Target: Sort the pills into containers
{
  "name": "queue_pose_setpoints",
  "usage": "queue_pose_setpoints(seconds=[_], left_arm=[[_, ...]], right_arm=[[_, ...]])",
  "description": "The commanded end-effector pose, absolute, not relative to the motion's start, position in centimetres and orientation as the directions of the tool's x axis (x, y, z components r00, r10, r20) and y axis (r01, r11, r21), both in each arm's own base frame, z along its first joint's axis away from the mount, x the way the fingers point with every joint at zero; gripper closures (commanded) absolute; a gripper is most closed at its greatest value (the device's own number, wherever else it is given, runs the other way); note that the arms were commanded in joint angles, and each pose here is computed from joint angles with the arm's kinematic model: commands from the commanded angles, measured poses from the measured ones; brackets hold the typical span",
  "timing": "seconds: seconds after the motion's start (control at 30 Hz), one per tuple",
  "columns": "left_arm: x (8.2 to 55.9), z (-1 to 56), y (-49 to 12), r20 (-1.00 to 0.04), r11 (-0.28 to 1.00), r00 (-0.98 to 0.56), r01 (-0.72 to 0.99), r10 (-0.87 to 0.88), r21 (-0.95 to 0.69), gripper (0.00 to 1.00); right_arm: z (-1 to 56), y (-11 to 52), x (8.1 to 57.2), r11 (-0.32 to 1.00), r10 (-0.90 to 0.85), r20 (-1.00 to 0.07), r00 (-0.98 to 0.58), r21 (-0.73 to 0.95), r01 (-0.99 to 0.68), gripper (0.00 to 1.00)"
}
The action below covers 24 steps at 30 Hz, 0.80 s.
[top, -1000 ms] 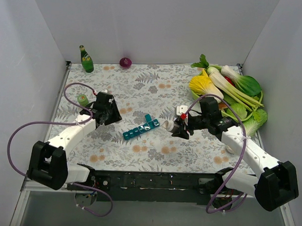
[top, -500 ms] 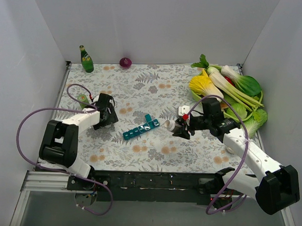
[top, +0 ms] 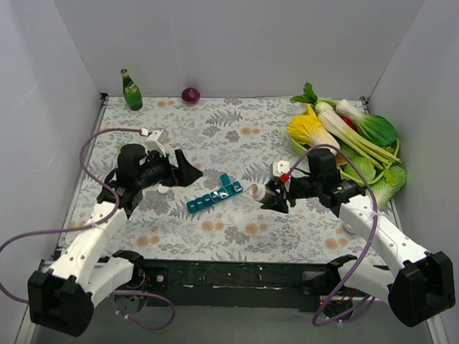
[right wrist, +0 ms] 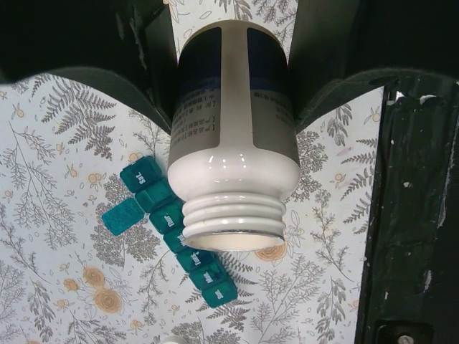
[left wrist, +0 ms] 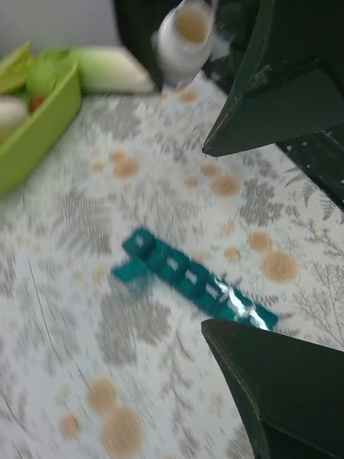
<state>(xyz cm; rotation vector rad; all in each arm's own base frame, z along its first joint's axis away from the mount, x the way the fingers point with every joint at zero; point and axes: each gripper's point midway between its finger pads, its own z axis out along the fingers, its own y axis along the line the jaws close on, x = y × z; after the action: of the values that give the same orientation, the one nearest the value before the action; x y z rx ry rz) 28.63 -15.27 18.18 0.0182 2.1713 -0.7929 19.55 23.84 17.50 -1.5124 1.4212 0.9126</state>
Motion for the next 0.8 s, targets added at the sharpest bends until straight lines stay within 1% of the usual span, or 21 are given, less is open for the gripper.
queue_pose_setpoints(seconds=[0.0, 0.03, 0.13, 0.17, 0.2, 0.23, 0.27, 0.37, 0.4, 0.43, 0.47, 0.5, 0.6, 0.77], left_arm=[[21.6, 25.9, -21.0, -0.856, 0.404, -0.492, 0.759, -0.159, -0.511, 0.02], [20.3, 28.4, -21.6, -0.903, 0.357, -0.387, 0.829, -0.189, -0.430, 0.02], [18.5, 30.3, -23.2, -0.917, 0.300, -0.331, 0.871, -0.225, -0.388, 0.02], [18.4, 30.3, -23.8, -0.917, 0.294, -0.333, 0.874, -0.219, -0.388, 0.02], [18.9, 30.5, -24.2, -0.919, 0.318, -0.324, 0.867, -0.226, -0.384, 0.02], [18.0, 31.0, -25.3, -0.923, 0.283, -0.321, 0.884, -0.214, -0.373, 0.02], [18.3, 30.4, -26.1, -0.921, 0.287, -0.336, 0.879, -0.197, -0.382, 0.02], [18.3, 30.4, -28.2, -0.944, 0.303, -0.291, 0.895, -0.158, -0.327, 0.02], [18.2, 29.4, -29.5, -0.951, 0.297, -0.289, 0.903, -0.112, -0.310, 0.02], [18.5, 28.8, -30.0, -0.953, 0.317, -0.288, 0.899, -0.090, -0.301, 0.02], [18.6, 29.5, -30.5, -0.958, 0.317, -0.272, 0.905, -0.087, -0.285, 0.02], [19.1, 28.3, -31.3, -0.957, 0.329, -0.285, 0.900, -0.053, -0.286, 0.02], [19.7, 27.6, -32.9, -0.960, 0.354, -0.278, 0.898, -0.003, -0.261, 0.02], [20.5, 26.4, -34.4, -0.952, 0.380, -0.303, 0.887, 0.051, -0.262, 0.07]], right_arm=[[18.6, 24.5, 18.9, -0.035, -0.317, -0.945, 0.087, -0.080, -0.996, 0.98], [18.8, 24.6, 18.8, -0.039, -0.310, -0.947, 0.081, -0.073, -0.997, 0.98], [18.6, 24.7, 18.7, -0.045, -0.307, -0.950, 0.061, -0.050, -0.998, 0.98], [18.6, 24.7, 18.7, -0.044, -0.307, -0.950, 0.055, -0.044, -0.998, 0.98], [18.7, 24.8, 18.7, -0.044, -0.305, -0.951, 0.053, -0.042, -0.998, 0.98], [18.6, 24.8, 18.7, -0.046, -0.305, -0.951, 0.049, -0.037, -0.998, 0.98], [18.6, 24.8, 18.7, -0.046, -0.305, -0.951, 0.043, -0.031, -0.998, 0.98], [18.7, 24.9, 18.7, -0.048, -0.305, -0.952, 0.041, -0.027, -0.998, 0.98], [18.7, 24.9, 18.7, -0.047, -0.304, -0.952, 0.037, -0.024, -0.999, 0.98], [18.7, 24.9, 18.7, -0.049, -0.305, -0.952, 0.037, -0.023, -0.999, 0.98], [18.6, 24.8, 18.7, -0.045, -0.306, -0.951, 0.036, -0.023, -0.999, 0.98], [18.6, 24.8, 18.7, -0.046, -0.307, -0.951, 0.033, -0.020, -0.999, 0.98], [18.5, 24.8, 18.6, -0.047, -0.309, -0.951, 0.033, -0.019, -0.999, 0.98], [18.4, 24.8, 18.7, -0.043, -0.310, -0.950, 0.032, -0.020, -0.999, 0.98]])
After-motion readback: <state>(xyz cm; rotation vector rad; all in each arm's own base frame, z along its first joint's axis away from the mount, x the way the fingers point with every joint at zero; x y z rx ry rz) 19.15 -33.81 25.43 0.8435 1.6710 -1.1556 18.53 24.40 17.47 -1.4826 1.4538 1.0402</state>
